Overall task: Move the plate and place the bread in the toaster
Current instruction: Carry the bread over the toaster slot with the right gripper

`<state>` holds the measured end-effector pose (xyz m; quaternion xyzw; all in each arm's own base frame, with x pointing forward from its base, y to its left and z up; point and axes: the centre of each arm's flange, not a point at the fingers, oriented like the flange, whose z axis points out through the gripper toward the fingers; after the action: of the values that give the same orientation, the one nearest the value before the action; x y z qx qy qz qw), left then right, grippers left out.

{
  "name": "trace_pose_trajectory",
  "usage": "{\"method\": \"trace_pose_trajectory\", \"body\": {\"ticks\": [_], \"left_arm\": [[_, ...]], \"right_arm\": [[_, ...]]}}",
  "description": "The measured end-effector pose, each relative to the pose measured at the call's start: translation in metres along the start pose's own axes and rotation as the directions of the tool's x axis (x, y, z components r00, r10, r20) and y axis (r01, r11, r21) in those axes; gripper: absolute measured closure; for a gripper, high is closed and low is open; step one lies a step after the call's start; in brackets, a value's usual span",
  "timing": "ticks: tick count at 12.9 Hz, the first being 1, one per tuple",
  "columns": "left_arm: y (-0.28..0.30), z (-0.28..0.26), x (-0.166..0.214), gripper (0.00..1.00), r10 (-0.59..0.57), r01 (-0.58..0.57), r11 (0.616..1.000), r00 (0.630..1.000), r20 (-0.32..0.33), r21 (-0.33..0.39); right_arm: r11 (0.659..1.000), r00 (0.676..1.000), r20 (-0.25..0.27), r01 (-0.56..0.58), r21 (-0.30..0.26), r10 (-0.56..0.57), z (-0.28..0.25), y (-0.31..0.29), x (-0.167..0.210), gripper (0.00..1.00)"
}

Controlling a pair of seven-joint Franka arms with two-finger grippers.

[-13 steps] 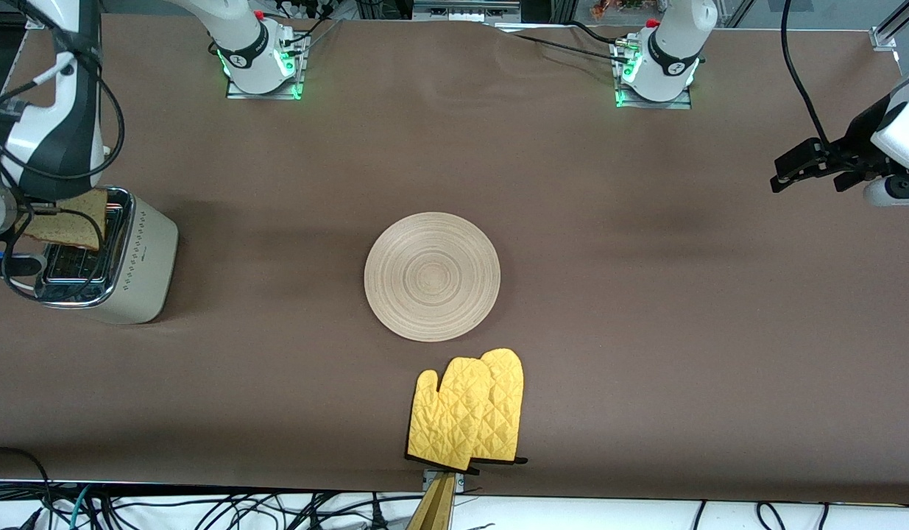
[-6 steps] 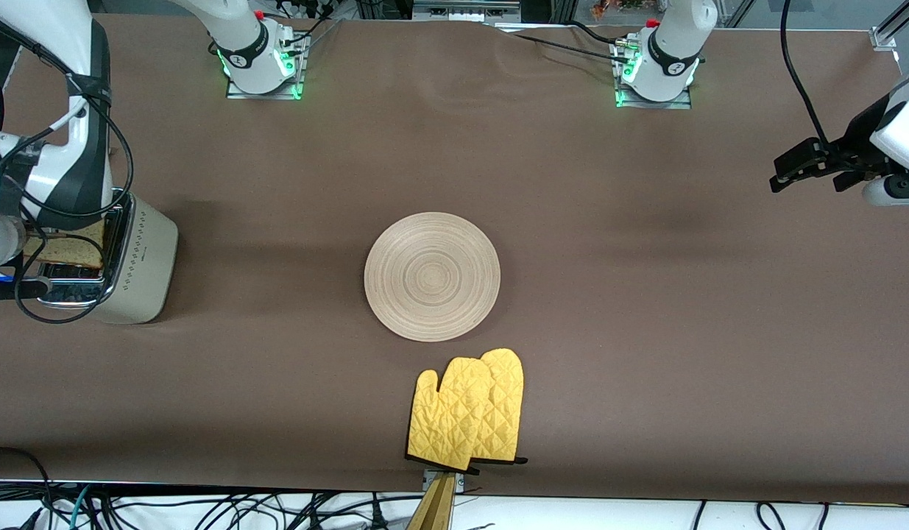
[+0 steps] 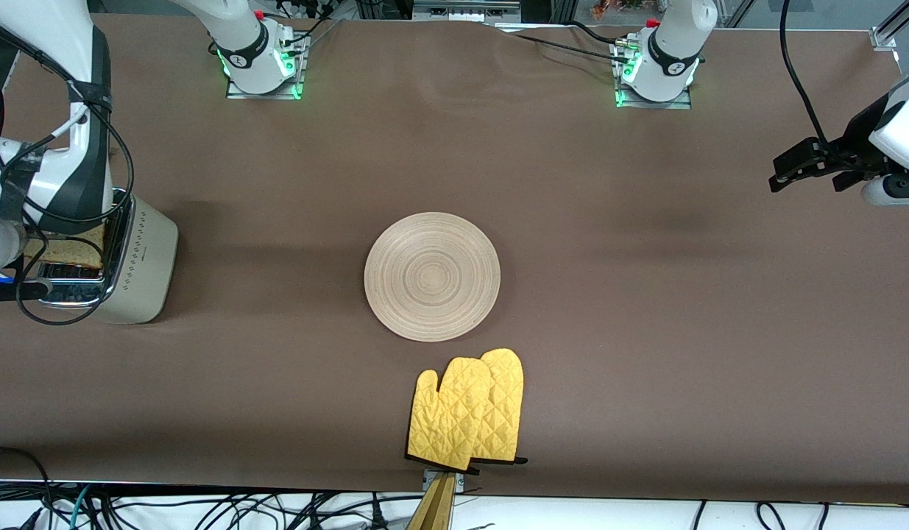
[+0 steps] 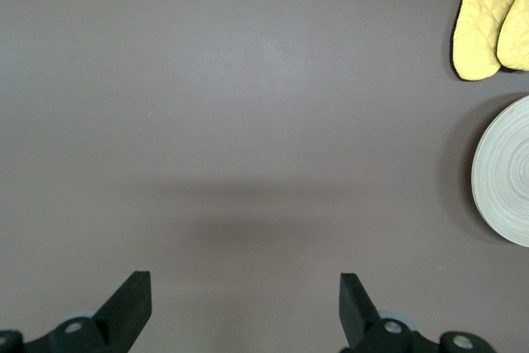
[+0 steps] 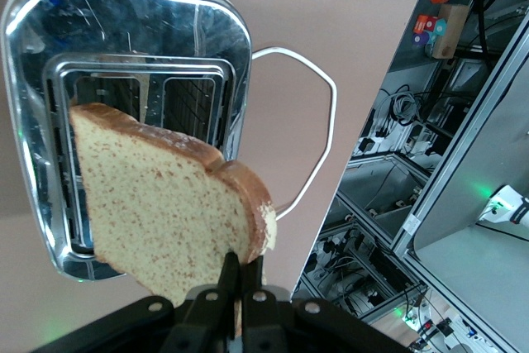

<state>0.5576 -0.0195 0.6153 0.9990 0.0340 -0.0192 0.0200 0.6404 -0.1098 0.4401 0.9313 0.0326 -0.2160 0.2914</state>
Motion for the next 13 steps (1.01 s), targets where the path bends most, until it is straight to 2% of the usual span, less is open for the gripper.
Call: {"method": "trace_pose_trajectory", "body": {"ticks": [7, 13], "left_arm": [[0.001, 0.001, 0.0, 0.0, 0.002, -0.002, 1.0, 1.0, 0.001, 0.0], [-0.005, 0.0, 0.001, 0.0, -0.009, 0.009, 1.0, 1.0, -0.005, -0.001]], "right_arm": [[1.0, 1.0, 0.022, -0.013, 0.007, 0.013, 0.013, 0.009, 0.002, 0.96], [0.999, 0.999, 0.02, -0.033, -0.006, 0.033, 0.022, -0.014, 0.021, 0.96]]}}
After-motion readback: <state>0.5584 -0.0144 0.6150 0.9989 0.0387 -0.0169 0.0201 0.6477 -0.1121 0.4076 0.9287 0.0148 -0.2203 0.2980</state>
